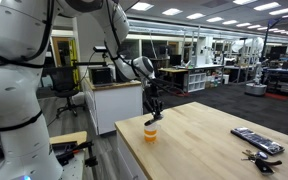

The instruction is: Put the marker in the mug

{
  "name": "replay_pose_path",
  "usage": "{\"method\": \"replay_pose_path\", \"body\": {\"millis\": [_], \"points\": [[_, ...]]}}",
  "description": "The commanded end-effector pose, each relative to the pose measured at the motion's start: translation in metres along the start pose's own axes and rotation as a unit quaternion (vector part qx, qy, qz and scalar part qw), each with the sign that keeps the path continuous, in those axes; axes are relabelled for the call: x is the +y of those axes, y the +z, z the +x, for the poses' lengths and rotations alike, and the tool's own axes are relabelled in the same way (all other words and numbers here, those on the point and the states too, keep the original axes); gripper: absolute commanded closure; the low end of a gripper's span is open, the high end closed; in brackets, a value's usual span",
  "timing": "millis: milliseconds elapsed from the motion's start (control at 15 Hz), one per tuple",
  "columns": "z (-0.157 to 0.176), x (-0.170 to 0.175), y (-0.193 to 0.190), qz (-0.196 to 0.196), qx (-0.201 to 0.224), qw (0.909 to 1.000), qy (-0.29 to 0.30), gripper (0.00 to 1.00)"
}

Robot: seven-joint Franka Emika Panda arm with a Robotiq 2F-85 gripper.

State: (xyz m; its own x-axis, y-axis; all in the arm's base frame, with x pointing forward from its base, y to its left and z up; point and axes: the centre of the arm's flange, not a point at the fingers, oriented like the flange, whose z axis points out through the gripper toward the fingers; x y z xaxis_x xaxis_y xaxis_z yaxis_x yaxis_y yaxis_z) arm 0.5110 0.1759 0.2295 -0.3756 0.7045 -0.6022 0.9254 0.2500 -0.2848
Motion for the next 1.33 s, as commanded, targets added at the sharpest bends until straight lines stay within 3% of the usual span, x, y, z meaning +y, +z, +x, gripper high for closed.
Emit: {"method": "replay_pose_path", "body": {"millis": [0,67,667,1000,1067,1267], "points": [[-0.003,0.004,0.001,-0.016,-0.001,0.9998,-0.011,0.94],[-0.003,0.004,0.000,-0.018,0.000,0.9998,-0.012,0.57],[-0.012,0.007,-0.002,-0.019,0.008,0.9998,0.003,0.01],[-0.054,0.012,-0.005,0.005,0.080,0.9930,0.086,0.00],[-0.030,0.011,-0.001,0.005,0.051,0.9976,0.048,0.00],[-0.051,0.016,0.001,0.013,0.072,0.9944,0.076,0.00]]}}
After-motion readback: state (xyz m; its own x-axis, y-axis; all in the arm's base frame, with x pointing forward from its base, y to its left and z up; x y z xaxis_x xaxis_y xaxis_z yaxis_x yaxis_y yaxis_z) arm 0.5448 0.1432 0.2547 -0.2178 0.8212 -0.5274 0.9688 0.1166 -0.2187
